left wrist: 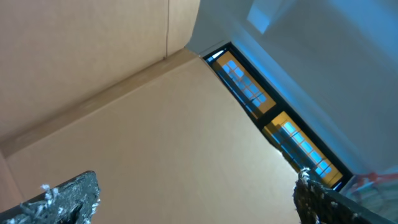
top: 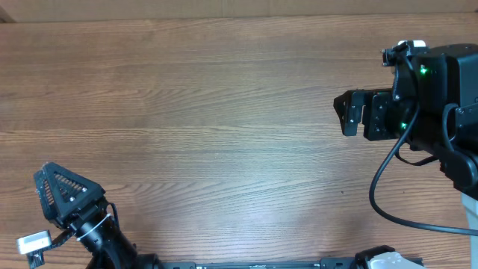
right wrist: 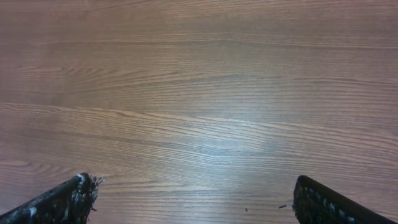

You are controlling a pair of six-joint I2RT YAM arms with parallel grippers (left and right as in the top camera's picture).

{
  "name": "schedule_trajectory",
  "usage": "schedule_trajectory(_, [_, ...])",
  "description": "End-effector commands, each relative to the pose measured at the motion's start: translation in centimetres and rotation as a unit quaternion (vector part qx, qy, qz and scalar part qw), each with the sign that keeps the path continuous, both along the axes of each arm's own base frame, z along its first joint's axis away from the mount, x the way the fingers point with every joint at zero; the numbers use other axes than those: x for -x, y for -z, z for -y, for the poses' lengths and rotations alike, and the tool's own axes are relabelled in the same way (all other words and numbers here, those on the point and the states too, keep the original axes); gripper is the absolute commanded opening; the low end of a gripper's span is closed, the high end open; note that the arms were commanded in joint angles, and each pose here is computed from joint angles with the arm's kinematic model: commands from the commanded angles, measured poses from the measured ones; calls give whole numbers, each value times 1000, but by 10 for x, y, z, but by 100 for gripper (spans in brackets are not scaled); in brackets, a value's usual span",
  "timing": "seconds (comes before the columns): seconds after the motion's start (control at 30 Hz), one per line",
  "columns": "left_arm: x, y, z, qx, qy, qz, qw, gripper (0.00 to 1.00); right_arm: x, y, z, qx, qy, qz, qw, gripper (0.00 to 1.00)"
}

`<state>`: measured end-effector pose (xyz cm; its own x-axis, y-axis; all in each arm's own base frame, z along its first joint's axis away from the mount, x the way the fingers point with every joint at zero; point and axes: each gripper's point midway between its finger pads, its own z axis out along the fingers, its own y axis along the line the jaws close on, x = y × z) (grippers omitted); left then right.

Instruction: Untangle cables

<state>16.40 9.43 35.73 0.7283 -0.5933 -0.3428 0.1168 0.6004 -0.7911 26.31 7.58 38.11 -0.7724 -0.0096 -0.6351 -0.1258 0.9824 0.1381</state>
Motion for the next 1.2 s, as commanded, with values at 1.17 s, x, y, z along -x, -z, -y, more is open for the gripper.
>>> schedule_trajectory(1.17, [-69, 154, 28, -267, -8, -369, 890, 100, -1, -2, 2, 4, 4, 5, 1000, 100])
